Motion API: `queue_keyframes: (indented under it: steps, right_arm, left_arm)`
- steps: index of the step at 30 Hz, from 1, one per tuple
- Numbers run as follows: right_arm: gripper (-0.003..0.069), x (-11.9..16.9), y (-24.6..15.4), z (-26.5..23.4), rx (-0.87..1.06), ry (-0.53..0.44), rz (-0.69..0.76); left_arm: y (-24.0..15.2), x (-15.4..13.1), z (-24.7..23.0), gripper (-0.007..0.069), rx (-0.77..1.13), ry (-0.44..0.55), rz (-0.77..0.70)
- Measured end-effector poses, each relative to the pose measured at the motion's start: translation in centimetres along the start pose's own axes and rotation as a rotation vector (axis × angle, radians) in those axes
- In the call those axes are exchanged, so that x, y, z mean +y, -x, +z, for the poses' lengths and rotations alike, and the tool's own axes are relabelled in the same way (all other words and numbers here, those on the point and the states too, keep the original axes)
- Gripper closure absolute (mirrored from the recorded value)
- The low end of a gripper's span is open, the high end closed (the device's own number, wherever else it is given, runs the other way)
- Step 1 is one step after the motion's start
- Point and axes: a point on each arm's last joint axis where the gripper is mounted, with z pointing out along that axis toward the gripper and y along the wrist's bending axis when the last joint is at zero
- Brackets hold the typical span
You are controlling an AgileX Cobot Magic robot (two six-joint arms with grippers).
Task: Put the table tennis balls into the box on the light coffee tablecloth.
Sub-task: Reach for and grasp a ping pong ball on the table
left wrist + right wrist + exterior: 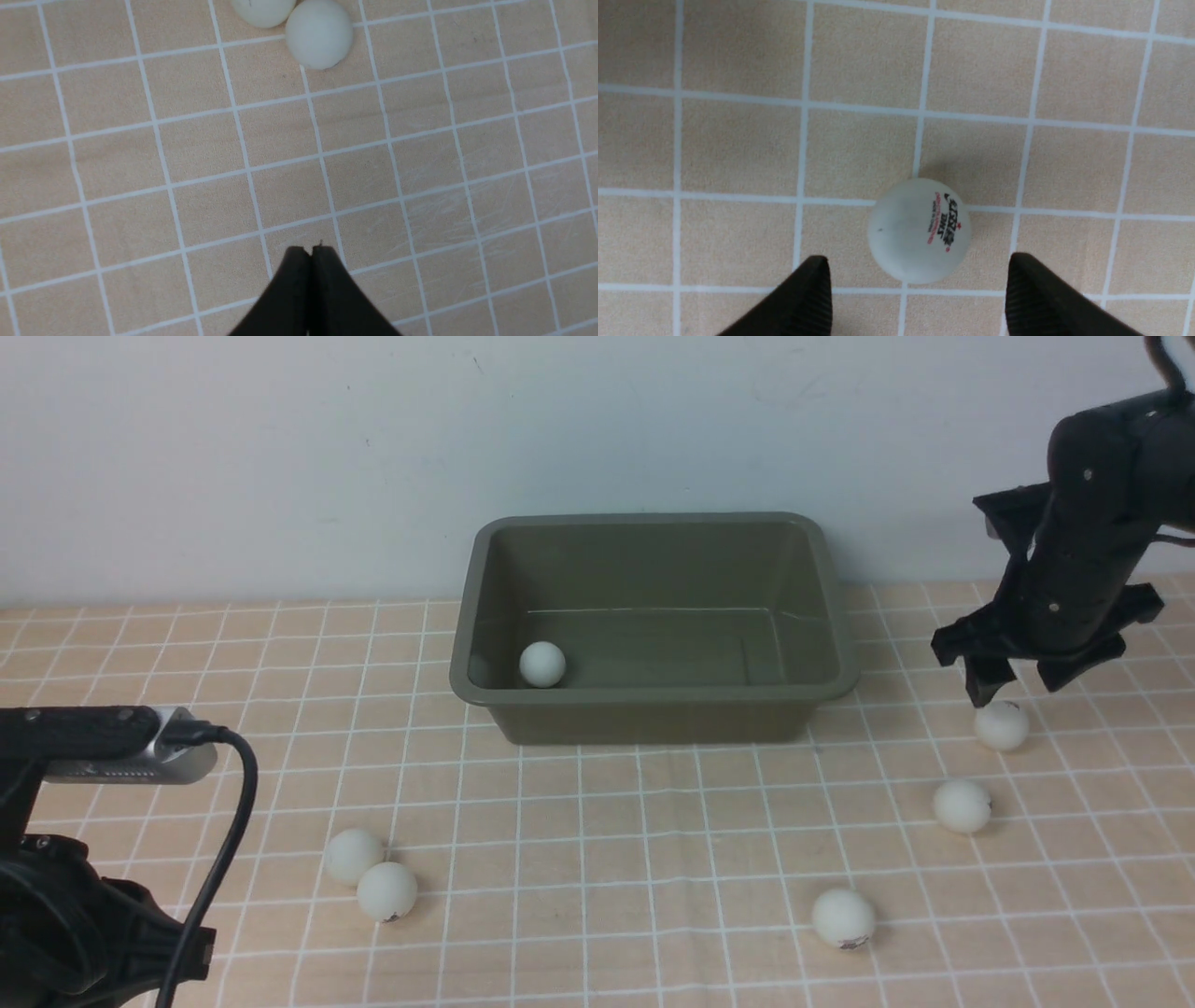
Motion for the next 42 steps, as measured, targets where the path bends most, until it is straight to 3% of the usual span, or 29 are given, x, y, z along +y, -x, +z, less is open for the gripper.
queue_keyframes:
  steps: [7, 13, 28, 35, 42]
  right_arm:
    - [0.0201, -2.2, -0.1, 0.5, 0.006, 0.038, 0.087]
    - [0.0201, -1.5, -0.1, 2.0, 0.029, 0.143, 0.089]
    - [0.0202, -1.2, -0.1, 5.2, 0.049, 0.136, 0.074]
    - [0.0292, -1.2, -0.1, 5.4, 0.059, 0.137, 0.074]
    - [0.0292, -1.3, 1.3, 3.5, 0.044, 0.157, 0.08]
  left_arm:
    - [0.0, 0.0, 0.0, 0.0694, 0.002, -0.001, 0.0]
    - [0.0, 0.0, 0.0, 0.0694, 0.003, -0.001, 0.0]
    - [0.0, 0.0, 0.0, 0.0694, 0.004, -0.001, 0.0]
    - [0.0, 0.0, 0.0, 0.0694, 0.004, -0.001, 0.0]
    - [0.0, 0.0, 0.0, 0.0694, 0.004, -0.001, 0.0]
